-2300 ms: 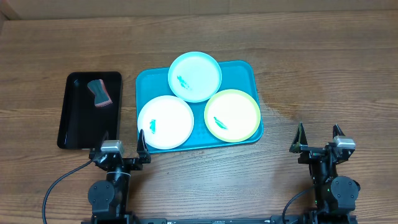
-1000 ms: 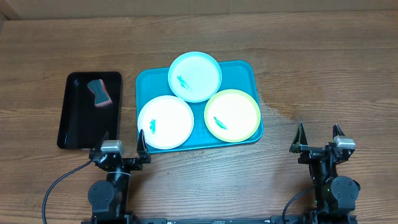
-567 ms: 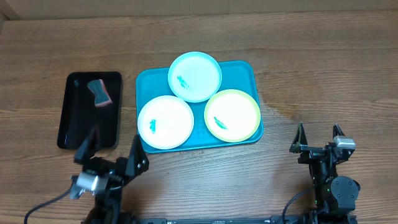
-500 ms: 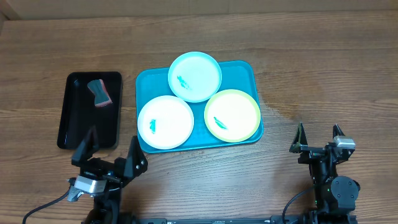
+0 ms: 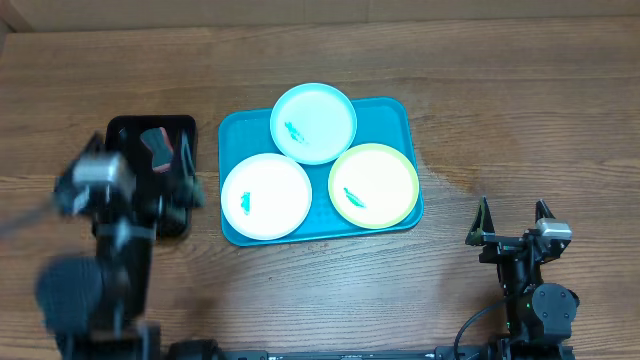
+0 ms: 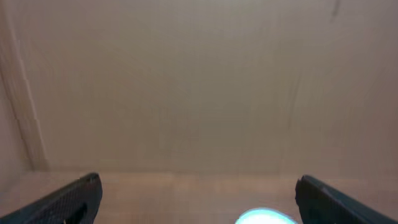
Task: Clean dirty plates on tray and stack at the side
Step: 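Reach the left gripper to the black tray and grasp the sponge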
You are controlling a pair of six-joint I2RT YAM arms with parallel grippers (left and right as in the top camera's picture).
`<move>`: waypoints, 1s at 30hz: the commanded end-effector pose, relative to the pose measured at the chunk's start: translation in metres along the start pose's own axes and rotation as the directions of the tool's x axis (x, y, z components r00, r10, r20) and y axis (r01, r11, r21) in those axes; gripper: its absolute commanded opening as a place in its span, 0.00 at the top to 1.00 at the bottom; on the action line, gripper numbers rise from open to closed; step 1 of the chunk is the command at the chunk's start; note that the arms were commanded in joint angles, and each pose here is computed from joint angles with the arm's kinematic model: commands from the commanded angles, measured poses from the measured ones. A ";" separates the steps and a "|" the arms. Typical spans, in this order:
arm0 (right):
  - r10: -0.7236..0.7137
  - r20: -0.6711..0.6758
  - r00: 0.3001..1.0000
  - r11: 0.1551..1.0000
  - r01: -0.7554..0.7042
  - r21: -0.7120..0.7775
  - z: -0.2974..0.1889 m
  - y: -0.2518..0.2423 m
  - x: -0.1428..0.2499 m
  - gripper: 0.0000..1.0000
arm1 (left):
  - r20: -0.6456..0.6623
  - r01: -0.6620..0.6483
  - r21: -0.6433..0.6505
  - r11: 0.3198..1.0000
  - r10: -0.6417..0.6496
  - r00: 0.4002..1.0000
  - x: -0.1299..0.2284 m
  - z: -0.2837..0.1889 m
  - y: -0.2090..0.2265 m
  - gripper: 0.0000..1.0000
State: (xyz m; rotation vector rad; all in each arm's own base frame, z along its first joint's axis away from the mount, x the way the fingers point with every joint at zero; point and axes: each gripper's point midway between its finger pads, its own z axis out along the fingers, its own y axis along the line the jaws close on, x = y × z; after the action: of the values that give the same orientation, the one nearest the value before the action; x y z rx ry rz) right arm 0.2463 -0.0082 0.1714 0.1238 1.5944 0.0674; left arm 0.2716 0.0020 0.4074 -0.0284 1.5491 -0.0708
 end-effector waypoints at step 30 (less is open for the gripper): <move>-0.007 0.004 1.000 1.000 0.007 -0.009 0.000 0.001 0.002 0.00 | -0.714 0.154 -0.600 0.785 -0.612 0.340 0.246 0.110 0.156 0.00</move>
State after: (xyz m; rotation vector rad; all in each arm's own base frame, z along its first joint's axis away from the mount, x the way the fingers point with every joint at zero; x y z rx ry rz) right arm 0.2463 -0.0083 0.1713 0.1242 1.5947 0.0671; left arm 0.3802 0.1559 0.1654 -0.9009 2.5744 0.0985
